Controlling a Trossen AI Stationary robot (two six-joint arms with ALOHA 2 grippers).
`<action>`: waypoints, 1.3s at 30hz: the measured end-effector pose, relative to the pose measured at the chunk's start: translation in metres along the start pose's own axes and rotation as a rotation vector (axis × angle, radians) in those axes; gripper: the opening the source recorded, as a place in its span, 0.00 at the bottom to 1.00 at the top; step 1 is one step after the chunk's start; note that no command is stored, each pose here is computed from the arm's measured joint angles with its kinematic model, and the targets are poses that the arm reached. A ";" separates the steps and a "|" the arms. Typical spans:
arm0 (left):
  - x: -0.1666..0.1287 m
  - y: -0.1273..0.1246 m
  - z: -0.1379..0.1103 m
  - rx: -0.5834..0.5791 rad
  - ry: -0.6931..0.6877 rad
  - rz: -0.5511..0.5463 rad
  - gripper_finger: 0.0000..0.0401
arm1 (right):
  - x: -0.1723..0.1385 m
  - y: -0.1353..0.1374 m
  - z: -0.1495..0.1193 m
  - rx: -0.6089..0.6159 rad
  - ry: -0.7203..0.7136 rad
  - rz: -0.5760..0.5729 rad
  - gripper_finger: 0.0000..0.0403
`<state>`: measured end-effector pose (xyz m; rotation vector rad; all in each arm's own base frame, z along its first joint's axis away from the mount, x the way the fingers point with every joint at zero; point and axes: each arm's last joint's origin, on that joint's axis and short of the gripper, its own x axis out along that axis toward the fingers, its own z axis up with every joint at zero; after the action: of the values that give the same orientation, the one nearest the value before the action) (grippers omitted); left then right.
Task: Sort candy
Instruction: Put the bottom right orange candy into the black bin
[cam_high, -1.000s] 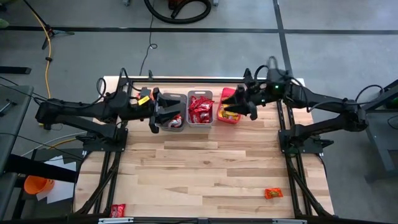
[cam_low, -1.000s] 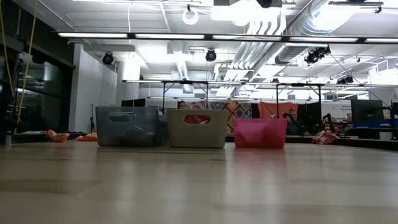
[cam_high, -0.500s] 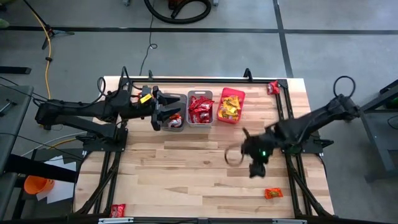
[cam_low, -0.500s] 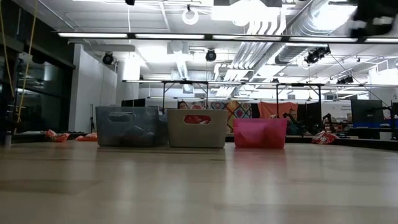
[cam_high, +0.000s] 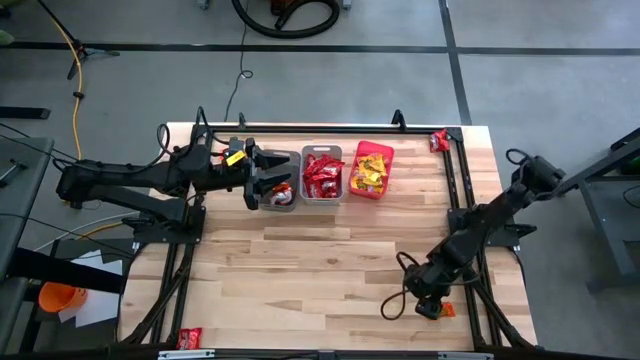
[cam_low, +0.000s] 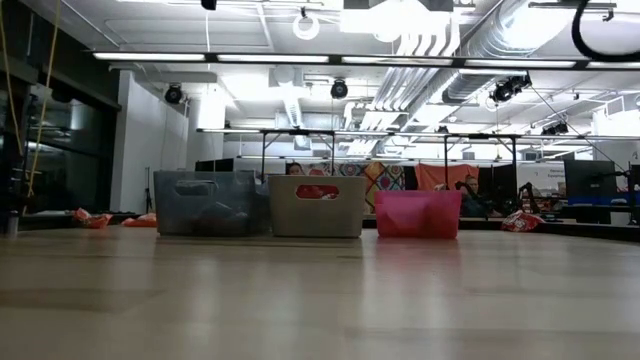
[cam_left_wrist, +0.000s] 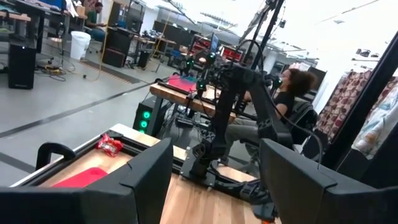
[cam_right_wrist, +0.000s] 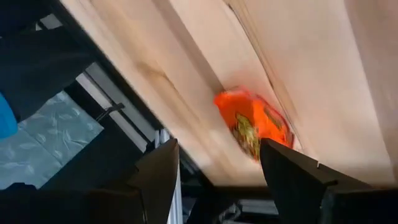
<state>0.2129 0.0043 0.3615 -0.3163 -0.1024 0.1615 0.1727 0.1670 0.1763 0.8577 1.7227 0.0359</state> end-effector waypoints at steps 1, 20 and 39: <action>0.000 0.000 0.000 0.000 0.000 0.000 0.57 | 0.005 0.000 0.001 -0.008 0.001 0.001 0.55; 0.000 0.000 0.000 -0.002 -0.003 0.008 0.57 | 0.050 -0.006 0.008 -0.050 -0.018 -0.158 0.36; 0.000 0.003 0.001 -0.001 -0.018 0.052 0.57 | -0.072 0.007 0.011 -0.121 -0.412 -0.053 0.01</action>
<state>0.2126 0.0071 0.3616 -0.3190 -0.1122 0.2161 0.1916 0.1275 0.2352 0.6748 1.3412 -0.0672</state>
